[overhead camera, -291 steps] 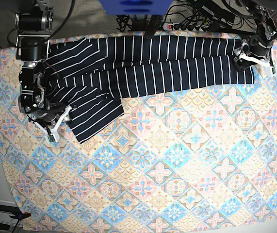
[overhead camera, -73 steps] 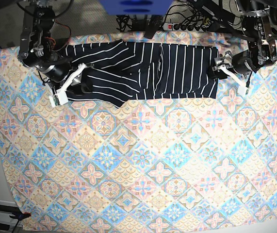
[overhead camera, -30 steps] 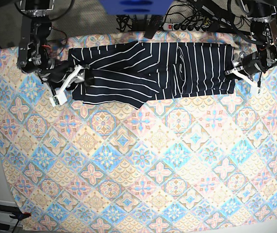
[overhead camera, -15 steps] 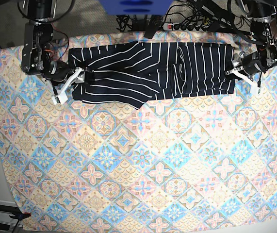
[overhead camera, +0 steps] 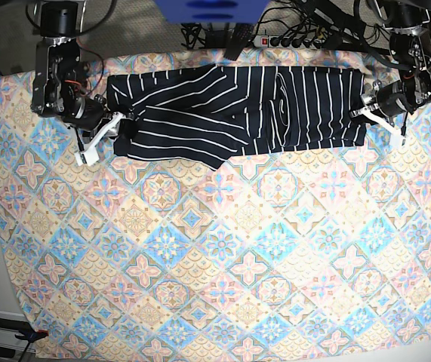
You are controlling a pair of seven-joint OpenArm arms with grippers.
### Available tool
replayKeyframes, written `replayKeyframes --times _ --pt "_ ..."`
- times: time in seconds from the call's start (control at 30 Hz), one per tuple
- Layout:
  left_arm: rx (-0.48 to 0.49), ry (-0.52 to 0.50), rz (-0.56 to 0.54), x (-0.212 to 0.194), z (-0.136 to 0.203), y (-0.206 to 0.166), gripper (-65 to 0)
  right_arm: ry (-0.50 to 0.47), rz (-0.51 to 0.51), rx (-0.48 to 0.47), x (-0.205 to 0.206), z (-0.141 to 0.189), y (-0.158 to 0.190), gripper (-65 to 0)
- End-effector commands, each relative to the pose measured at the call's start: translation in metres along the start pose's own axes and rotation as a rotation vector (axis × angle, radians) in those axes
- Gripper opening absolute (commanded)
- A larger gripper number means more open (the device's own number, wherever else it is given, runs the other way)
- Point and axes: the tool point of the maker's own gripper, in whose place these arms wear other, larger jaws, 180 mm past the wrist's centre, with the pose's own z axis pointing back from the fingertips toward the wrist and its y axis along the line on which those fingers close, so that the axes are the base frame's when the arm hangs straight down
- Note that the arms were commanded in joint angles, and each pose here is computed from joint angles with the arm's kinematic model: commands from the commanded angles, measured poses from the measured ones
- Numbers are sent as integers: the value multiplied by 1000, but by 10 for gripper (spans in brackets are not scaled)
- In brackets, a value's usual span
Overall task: Fold the T-shirt properly
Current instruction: 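Hold the strip ends with both grippers and push them toward each other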
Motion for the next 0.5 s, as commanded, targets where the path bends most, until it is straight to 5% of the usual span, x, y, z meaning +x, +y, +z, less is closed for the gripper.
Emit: replayKeyframes --times 0.0,0.33,0.47 --pt "11 -29 -17 12 6 3 -650 101 -3 12 -25 -4 5 -475" --pt "7 -39 -18 16 5 1 -650 112 -48 66 -27 -3 15 -533" --pt "7 -39 -18 16 5 1 -650 110 -50 68 -27 -3 16 -624"
